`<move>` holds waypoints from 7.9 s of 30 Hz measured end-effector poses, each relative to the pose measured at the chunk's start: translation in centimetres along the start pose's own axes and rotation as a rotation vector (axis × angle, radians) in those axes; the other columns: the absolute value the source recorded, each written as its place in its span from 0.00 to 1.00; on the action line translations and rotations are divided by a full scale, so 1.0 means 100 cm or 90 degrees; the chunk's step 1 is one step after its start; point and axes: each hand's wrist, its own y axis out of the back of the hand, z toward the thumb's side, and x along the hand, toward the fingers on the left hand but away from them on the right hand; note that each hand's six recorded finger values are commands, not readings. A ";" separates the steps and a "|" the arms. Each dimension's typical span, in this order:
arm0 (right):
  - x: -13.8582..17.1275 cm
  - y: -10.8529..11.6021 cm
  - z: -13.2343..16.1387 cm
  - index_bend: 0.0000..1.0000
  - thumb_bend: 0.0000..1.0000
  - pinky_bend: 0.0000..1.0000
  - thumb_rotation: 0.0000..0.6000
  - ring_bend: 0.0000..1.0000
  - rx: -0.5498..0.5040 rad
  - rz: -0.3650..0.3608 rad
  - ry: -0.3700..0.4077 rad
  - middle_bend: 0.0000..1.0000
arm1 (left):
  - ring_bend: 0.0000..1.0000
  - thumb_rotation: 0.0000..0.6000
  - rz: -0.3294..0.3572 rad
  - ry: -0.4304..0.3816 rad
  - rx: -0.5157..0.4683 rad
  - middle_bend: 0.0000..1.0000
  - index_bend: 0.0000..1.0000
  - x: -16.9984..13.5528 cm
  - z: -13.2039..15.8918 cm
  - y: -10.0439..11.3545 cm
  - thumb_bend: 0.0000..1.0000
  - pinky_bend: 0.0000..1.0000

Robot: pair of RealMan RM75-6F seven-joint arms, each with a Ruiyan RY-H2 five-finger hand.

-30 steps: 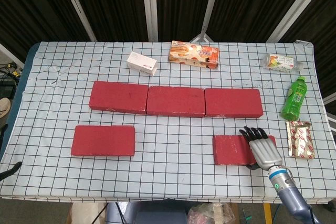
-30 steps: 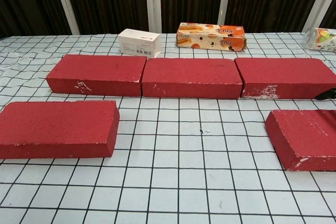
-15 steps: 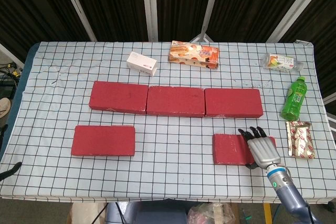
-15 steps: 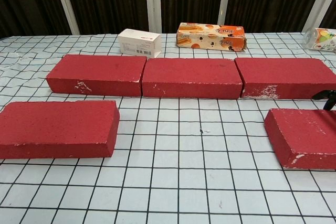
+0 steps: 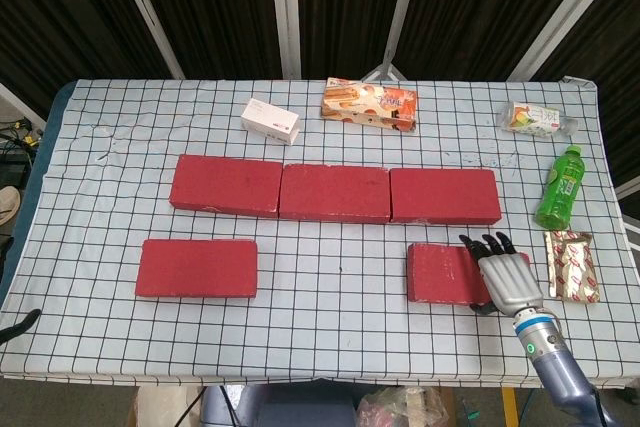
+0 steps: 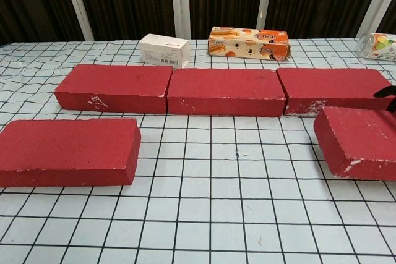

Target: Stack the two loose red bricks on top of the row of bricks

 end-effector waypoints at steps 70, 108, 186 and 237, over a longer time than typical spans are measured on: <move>-0.183 0.105 0.124 0.04 0.15 0.00 1.00 0.02 0.038 0.038 -0.001 0.08 | 0.00 1.00 -0.006 0.054 0.031 0.00 0.04 0.015 -0.010 -0.009 0.00 0.19; -0.008 0.130 0.054 0.00 0.15 0.00 1.00 0.00 -0.026 -0.174 0.015 0.00 | 0.00 1.00 -0.014 0.022 0.007 0.00 0.04 0.011 -0.007 -0.006 0.00 0.19; 0.098 0.019 -0.053 0.00 0.15 0.00 1.00 0.00 -0.074 -0.203 -0.179 0.00 | 0.00 1.00 -0.297 -0.215 0.085 0.00 0.00 0.071 0.166 -0.081 0.00 0.07; 0.096 0.018 -0.056 0.00 0.15 0.00 1.00 0.00 -0.076 -0.193 -0.184 0.00 | 0.06 1.00 -0.316 -0.197 0.132 0.14 0.01 0.087 0.209 -0.113 0.00 0.16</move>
